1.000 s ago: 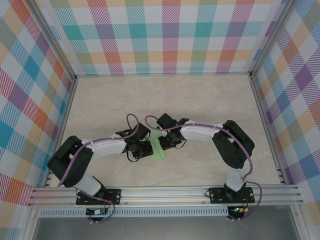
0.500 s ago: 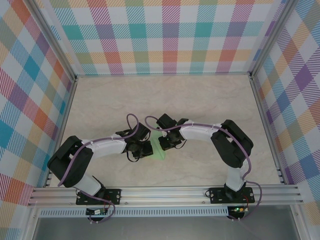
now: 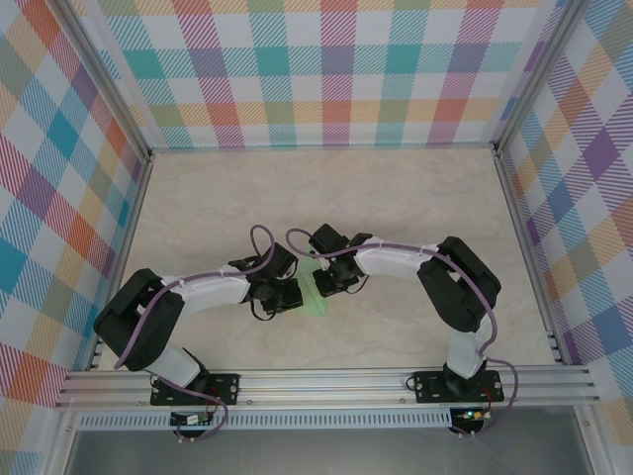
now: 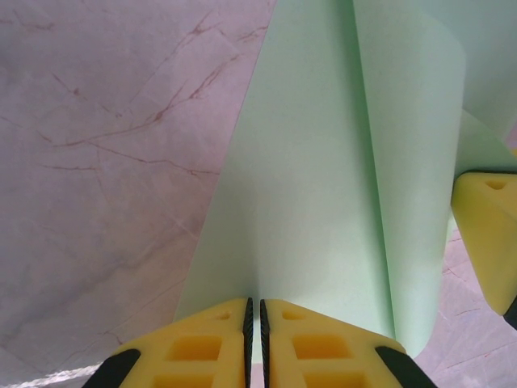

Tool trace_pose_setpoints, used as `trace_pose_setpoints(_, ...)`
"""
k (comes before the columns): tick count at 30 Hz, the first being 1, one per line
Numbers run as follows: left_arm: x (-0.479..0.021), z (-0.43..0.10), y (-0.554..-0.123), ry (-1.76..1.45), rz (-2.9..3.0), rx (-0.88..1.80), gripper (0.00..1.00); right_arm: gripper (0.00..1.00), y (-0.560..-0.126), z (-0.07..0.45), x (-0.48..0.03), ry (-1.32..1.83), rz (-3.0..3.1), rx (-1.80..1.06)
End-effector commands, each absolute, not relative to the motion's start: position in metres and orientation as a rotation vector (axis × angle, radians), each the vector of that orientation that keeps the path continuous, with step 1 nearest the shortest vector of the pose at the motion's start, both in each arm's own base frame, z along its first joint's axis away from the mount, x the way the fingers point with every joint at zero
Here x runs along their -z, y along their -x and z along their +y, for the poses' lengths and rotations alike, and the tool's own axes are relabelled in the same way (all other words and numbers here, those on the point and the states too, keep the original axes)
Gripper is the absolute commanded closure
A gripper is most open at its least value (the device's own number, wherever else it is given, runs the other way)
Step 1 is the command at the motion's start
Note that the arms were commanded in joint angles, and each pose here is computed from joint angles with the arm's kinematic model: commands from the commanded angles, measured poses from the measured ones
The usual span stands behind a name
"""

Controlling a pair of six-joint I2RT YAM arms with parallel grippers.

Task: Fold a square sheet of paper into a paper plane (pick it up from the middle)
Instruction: Fold the triangle a second time at the center of the table.

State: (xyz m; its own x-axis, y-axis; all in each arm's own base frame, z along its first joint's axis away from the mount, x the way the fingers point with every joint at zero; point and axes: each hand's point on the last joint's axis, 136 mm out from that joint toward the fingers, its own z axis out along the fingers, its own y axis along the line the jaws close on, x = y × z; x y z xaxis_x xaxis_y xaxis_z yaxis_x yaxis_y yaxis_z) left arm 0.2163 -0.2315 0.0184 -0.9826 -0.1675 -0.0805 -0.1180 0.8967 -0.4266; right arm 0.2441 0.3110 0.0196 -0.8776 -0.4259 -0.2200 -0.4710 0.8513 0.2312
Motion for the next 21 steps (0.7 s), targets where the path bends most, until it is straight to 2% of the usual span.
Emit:
trace_pose_setpoints(1,-0.021,-0.230,-0.212,0.213,2.938,0.653,0.87,0.87,-0.246,0.312,-0.019,0.734,2.867,-0.404)
trace_pose_setpoints(15,-0.028,-0.227,-0.213,0.239,2.906,0.660,0.87,0.87,-0.244,0.310,-0.007,0.736,2.897,-0.383)
trace_pose_setpoints(19,-0.047,-0.232,-0.224,0.272,2.796,0.769,0.87,0.87,-0.242,0.308,-0.005,0.738,2.902,-0.376)
trace_pose_setpoints(21,-0.056,-0.236,-0.230,0.307,2.743,0.867,0.92,0.87,-0.242,0.307,-0.004,0.734,2.905,-0.376)
